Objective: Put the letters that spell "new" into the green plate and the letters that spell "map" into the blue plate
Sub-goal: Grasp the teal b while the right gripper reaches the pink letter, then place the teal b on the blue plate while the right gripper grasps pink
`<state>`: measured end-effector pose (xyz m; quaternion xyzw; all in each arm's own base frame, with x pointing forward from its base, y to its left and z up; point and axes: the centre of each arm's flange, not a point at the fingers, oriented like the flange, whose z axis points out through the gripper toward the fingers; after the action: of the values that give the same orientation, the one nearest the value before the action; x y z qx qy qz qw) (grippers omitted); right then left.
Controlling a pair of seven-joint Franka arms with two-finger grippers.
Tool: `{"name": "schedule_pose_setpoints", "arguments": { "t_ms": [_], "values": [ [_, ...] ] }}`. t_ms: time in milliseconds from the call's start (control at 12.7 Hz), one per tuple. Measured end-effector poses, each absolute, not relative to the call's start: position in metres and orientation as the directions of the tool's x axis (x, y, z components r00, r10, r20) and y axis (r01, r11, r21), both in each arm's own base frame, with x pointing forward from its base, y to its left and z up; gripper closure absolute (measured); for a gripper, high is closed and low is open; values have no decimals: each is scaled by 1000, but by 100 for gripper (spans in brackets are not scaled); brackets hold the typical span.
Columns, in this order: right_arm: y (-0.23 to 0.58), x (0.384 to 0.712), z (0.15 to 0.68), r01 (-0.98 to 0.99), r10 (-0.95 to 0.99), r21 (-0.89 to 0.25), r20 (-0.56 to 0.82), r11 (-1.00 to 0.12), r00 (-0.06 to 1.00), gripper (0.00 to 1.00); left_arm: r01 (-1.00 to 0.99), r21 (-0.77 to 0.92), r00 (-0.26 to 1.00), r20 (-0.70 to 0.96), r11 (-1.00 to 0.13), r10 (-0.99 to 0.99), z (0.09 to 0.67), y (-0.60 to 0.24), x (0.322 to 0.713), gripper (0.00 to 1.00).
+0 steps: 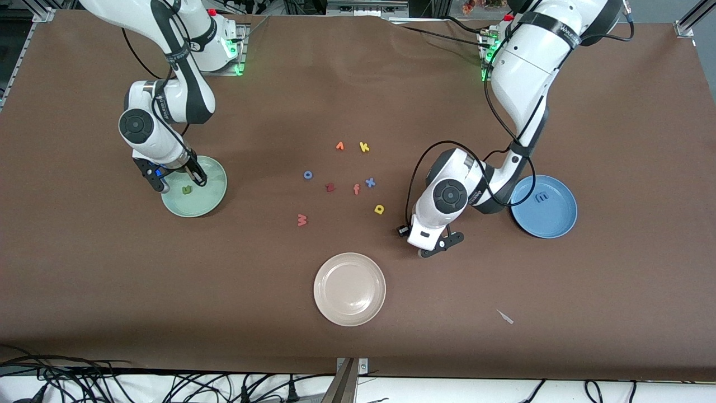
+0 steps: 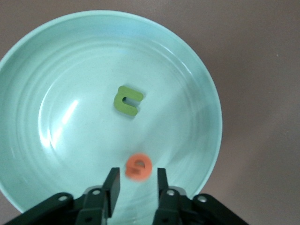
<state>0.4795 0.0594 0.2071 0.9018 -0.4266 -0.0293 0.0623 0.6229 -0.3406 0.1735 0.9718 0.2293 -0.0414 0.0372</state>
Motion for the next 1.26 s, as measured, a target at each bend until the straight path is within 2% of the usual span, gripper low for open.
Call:
{"name": "schedule_pose_setpoints", "arguments": {
  "t_ms": [158,237,316,395,632,790,1106,1264],
  "values": [
    [63,483,211,-762,-768,129,3,-635,640,33,449,53,891,-97,-892,443,174,-340,623,54],
    [70,490,218,-756,-760,115,7,-645,650,22,449,54,891,-96,-892,443,174,-340,624,61],
    [83,501,231,-744,-747,101,8,-661,665,12,449,54,891,-96,-892,443,174,-340,624,63],
    [97,514,247,-725,-727,90,8,-683,686,1,449,54,891,-95,-892,443,174,-340,624,69],
    [137,547,292,-619,-624,98,-23,-779,781,0,449,55,891,-95,-892,443,175,-340,624,71],
    [173,565,302,-538,-543,107,-31,-836,839,0,450,55,891,-93,-891,444,175,-340,625,71],
    [248,590,262,-259,-266,110,-49,-960,963,0,452,56,891,-82,-890,447,181,-328,635,71],
    [278,593,244,-147,-153,100,-63,-984,986,0,430,32,900,-99,-902,425,185,-315,640,71]
  ]
}}
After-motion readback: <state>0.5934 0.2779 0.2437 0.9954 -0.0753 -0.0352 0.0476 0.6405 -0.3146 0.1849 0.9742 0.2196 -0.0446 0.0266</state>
